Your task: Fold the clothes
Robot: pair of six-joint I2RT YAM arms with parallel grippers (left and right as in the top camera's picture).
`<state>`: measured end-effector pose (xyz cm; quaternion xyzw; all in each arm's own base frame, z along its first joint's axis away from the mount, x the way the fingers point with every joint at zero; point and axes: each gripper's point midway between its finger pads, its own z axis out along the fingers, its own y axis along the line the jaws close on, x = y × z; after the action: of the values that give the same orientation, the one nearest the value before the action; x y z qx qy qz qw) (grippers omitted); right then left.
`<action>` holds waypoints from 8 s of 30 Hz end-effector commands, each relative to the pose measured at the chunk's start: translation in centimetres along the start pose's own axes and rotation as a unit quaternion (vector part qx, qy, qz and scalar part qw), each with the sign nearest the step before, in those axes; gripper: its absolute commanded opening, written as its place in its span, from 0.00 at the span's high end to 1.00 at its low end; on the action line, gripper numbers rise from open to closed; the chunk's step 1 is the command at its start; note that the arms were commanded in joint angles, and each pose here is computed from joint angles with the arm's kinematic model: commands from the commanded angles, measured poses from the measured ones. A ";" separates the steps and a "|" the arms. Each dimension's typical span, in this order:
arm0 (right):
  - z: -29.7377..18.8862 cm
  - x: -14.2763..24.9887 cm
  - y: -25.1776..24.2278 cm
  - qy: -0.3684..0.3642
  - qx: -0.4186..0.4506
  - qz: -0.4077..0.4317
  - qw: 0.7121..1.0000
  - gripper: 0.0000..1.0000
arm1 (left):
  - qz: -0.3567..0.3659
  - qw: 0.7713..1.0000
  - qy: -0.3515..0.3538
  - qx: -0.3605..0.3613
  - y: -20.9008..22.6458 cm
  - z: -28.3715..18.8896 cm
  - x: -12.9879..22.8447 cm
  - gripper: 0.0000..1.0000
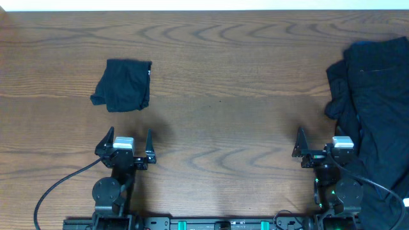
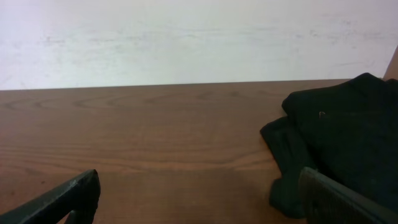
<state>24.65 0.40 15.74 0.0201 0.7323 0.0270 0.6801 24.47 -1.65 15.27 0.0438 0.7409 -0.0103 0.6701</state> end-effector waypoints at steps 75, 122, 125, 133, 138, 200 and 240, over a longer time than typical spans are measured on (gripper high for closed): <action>-0.1 -12.2 3.0 0.004 -0.059 0.051 0.997 0.01 | 0.008 1.000 0.022 0.008 -0.3 0.0 1.4 0.02; 27.1 -2.3 -13.8 0.403 0.157 -0.128 0.892 0.21 | 0.008 1.000 0.022 0.008 -0.3 0.0 1.4 0.02; 27.7 -0.6 -14.4 0.412 0.165 -0.131 0.887 0.23 | 0.008 1.000 0.022 0.008 -0.3 0.0 1.4 0.02; 28.7 5.0 -16.9 0.447 0.166 -0.153 0.865 0.20 | 0.008 1.000 0.022 0.008 -0.3 0.0 1.4 0.02; 28.4 7.2 -19.0 0.462 0.185 -0.149 0.854 0.18 | 0.008 1.000 0.022 0.008 -0.3 0.0 1.4 0.02; 27.5 -7.2 -5.6 0.340 -0.035 -0.011 0.940 0.99 | 0.008 1.000 0.022 0.008 -0.3 0.0 1.4 0.02; 13.4 7.7 36.4 0.503 -0.374 -0.061 0.777 0.43 | 0.008 1.000 0.022 0.008 -0.3 0.0 1.4 0.02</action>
<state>35.95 37.93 5.49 -0.2940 0.9180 0.2250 0.1422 24.45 -1.64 15.29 0.0439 0.7414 -0.0100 0.6695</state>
